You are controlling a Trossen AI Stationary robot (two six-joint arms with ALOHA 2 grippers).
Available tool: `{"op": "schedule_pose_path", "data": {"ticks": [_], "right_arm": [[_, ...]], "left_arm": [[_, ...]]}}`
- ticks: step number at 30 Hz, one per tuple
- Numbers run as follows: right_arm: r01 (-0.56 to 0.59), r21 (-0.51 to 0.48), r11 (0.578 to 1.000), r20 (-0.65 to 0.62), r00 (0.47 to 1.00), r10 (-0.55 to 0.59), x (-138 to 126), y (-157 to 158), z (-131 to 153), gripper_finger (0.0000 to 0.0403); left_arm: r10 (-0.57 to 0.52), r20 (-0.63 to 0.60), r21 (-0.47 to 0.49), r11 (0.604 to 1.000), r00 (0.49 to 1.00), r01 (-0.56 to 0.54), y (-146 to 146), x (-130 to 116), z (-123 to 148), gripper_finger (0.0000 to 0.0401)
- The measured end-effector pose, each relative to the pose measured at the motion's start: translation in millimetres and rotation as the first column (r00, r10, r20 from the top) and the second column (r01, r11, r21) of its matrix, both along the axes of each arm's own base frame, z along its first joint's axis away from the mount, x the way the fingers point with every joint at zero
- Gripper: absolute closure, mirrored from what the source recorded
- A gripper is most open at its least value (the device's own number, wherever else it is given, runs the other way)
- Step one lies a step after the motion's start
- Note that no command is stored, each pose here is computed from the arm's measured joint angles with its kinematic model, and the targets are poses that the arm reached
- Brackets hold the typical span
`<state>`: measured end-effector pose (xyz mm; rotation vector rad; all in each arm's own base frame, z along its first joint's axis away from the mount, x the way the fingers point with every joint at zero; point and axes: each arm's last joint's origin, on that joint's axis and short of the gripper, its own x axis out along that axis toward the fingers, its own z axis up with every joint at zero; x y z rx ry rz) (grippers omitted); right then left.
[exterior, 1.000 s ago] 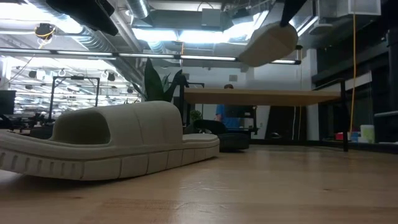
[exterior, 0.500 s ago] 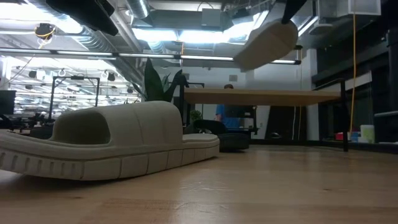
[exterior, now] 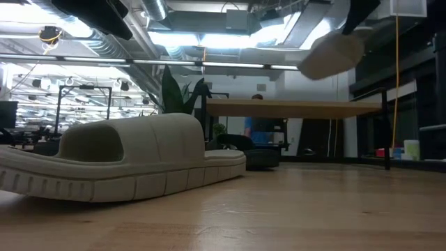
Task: Pick and place slides into the shelf
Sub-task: Put the top gray slipper on the shelf
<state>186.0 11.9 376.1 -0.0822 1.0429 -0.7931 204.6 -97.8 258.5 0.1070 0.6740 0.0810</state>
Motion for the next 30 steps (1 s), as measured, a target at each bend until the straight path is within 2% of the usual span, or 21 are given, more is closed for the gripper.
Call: {"op": "schedule_pose_path", "data": {"ticks": [4,9,15,19,21,24,27,30], "right_arm": [[-0.024,-0.015,1.0,-0.059,0.998,0.023,6,-9,1,0.0393],[0.015,-0.007,1.0,-0.107,0.994,-0.016,5,-25,-1,0.0393],[0.045,-0.051,0.998,-0.157,0.986,-0.053,11,-38,-4,0.0393],[0.019,0.056,0.998,-0.155,0.988,-0.01,12,-34,-6,0.0393],[0.007,0.101,0.995,-0.132,0.991,0.007,10,-29,-5,0.0393],[-0.025,0.107,0.994,-0.075,0.997,0.033,4,-22,0,0.0393],[-0.079,0.098,0.992,0.058,0.996,0.074,2,-12,9,0.0393],[-0.163,0.052,0.985,0.204,0.967,0.15,0,-2,14,0.0393]], "left_arm": [[0.0,0.004,-0.002,1.0,1.0,0.0,0,0,0,0.0401],[0.002,0.006,-0.005,1.0,1.0,-0.002,0,0,0,0.0401],[0.002,0.007,-0.006,1.0,1.0,-0.002,0,0,0,0.0401],[0.001,0.006,-0.004,1.0,1.0,-0.001,0,0,0,0.0401],[0.001,0.004,-0.003,1.0,1.0,-0.001,0,0,0,0.0401],[0.001,0.003,-0.002,1.0,1.0,-0.001,0,0,0,0.0401],[0.001,0.001,-0.001,1.0,1.0,-0.001,0,0,0,0.0401],[0.001,0.0,0.0,1.0,1.0,-0.001,0,0,0,0.0401]]}}
